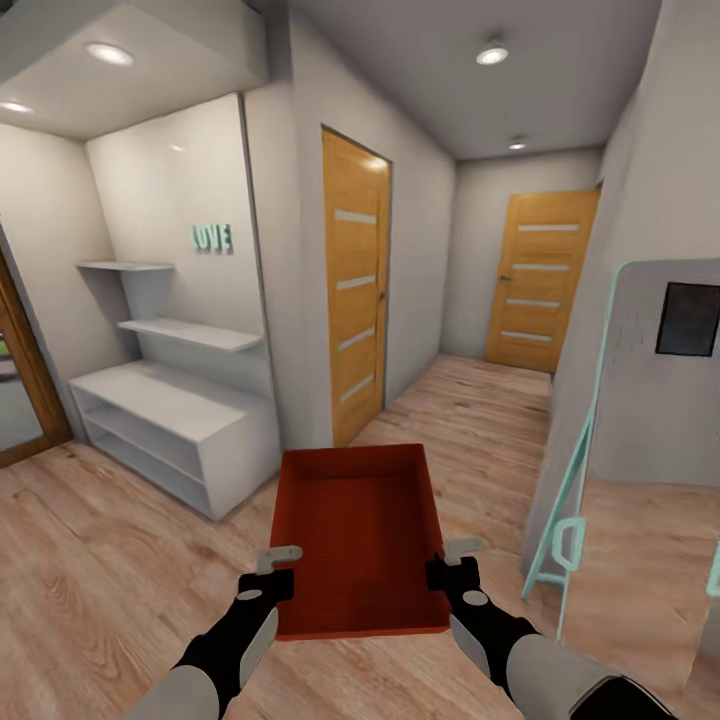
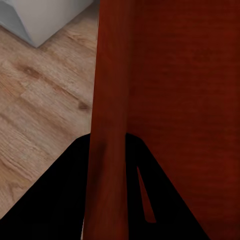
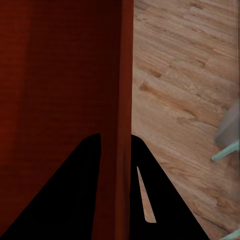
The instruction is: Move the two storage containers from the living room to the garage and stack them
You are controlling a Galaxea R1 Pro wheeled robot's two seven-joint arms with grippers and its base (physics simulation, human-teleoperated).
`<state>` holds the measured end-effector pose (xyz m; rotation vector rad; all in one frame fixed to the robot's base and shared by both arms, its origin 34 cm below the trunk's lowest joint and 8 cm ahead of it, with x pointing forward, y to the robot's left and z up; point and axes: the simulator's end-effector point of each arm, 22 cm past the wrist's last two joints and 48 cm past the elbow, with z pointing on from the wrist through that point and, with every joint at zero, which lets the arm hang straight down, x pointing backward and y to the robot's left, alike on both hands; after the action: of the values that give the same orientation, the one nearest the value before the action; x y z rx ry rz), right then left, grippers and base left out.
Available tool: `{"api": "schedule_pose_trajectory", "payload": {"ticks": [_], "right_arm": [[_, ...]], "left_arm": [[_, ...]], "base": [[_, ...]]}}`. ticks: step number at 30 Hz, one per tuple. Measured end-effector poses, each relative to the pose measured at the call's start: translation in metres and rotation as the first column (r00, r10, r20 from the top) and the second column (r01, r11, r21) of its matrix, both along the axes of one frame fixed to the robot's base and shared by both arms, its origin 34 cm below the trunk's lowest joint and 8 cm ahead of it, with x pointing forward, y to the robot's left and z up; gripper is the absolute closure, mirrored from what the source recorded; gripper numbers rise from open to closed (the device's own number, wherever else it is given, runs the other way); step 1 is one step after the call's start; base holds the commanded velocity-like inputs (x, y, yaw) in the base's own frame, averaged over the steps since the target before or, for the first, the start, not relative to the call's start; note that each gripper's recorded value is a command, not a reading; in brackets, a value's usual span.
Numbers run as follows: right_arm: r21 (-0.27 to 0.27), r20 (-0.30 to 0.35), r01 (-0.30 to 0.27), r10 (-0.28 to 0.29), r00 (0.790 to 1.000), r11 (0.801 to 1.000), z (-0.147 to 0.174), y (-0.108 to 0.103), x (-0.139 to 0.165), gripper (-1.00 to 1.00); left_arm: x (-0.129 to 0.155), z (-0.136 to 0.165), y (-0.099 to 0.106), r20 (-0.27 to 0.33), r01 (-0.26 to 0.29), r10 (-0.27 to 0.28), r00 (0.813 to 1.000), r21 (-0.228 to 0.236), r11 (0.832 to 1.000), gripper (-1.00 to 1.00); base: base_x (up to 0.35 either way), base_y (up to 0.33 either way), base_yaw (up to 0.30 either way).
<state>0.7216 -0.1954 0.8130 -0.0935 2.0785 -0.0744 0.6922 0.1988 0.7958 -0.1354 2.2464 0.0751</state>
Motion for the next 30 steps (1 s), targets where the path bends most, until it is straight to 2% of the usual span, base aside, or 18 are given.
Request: {"api": "schedule_pose_trajectory", "payload": {"ticks": [21,30], "right_arm": [[0.001,-0.001,0.001,-0.001,1.0,1.0,0.0,0.0001,-0.0001,1.0],[0.001,0.0,0.001,-0.001,1.0,1.0,-0.0001,-0.0001,-0.0002,1.0]], "left_arm": [[0.0001,0.0003,0.0001,-0.001,0.001,-0.001,1.0,0.001,1.0,1.0],[0.0001,0.0003,-0.0001,0.0,0.001,-0.001,1.0,0.001,1.0,1.0]], "base": [[0.323,0.169,-0.011],[0.323,0.169,-0.229]]}}
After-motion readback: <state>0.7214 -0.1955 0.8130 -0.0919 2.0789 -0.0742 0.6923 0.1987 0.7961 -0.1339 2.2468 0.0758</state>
